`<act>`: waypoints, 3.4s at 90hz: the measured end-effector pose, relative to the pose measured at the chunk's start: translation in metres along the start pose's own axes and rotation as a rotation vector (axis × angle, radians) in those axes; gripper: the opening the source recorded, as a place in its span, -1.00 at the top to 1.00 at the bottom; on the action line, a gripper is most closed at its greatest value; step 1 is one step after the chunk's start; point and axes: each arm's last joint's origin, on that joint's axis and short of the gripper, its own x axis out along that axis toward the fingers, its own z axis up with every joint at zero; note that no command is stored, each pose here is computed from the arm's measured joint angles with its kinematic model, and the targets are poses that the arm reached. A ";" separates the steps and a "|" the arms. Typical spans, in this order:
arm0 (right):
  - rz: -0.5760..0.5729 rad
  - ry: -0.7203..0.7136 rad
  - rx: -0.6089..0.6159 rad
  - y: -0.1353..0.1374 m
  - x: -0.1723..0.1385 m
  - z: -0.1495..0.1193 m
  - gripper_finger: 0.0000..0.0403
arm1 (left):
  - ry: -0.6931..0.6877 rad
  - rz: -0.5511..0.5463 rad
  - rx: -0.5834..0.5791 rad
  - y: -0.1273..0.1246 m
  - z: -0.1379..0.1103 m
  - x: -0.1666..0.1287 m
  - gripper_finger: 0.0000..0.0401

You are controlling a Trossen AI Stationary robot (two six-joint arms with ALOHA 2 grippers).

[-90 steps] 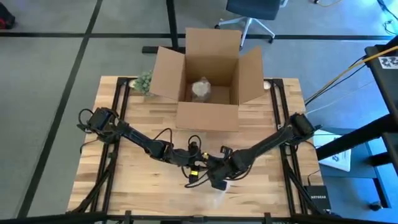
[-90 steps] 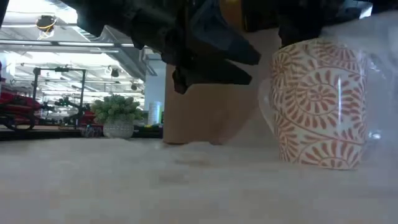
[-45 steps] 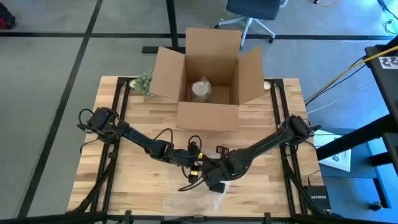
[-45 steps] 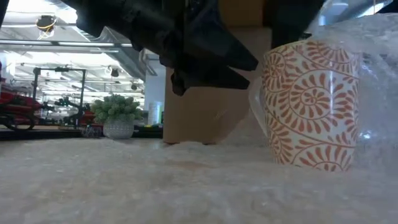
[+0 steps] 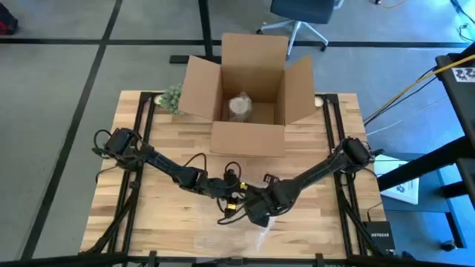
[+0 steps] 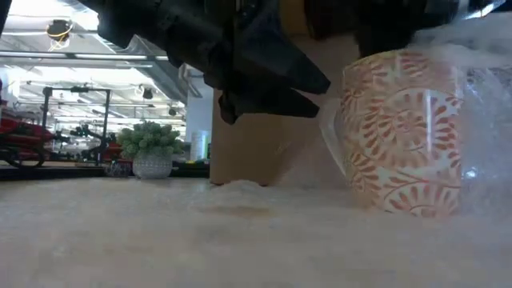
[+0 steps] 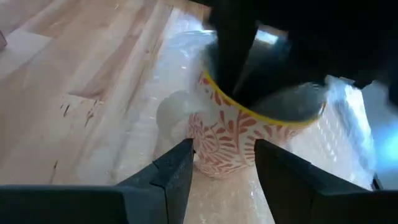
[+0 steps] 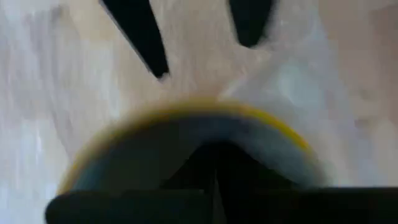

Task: Wrap mug
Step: Wrap the orange mug with bubble wrap

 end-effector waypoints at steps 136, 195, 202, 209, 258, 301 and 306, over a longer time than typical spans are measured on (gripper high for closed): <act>-0.047 0.004 -0.049 0.029 -0.058 0.017 1.00 | 0.010 0.009 0.019 0.002 0.000 0.000 0.23; -0.107 -0.392 0.270 0.057 -0.061 -0.145 1.00 | 0.487 0.013 0.146 -0.061 -0.044 -0.093 0.23; -0.053 -0.495 0.361 0.055 -0.045 -0.160 1.00 | 0.550 0.017 0.164 -0.066 -0.059 -0.100 0.23; -0.021 -0.540 0.398 0.050 -0.031 -0.168 1.00 | 0.615 -0.022 0.228 -0.071 -0.067 -0.108 0.23; 0.028 -0.575 0.410 0.049 -0.012 -0.169 1.00 | 0.530 -0.045 0.605 -0.091 -0.120 -0.086 0.23; 0.061 -0.589 0.430 0.056 -0.003 -0.169 1.00 | 0.571 0.013 0.488 -0.092 -0.099 -0.103 0.99; 0.060 -0.592 0.430 0.056 -0.002 -0.169 1.00 | 0.507 -0.007 0.466 -0.099 -0.080 -0.107 0.99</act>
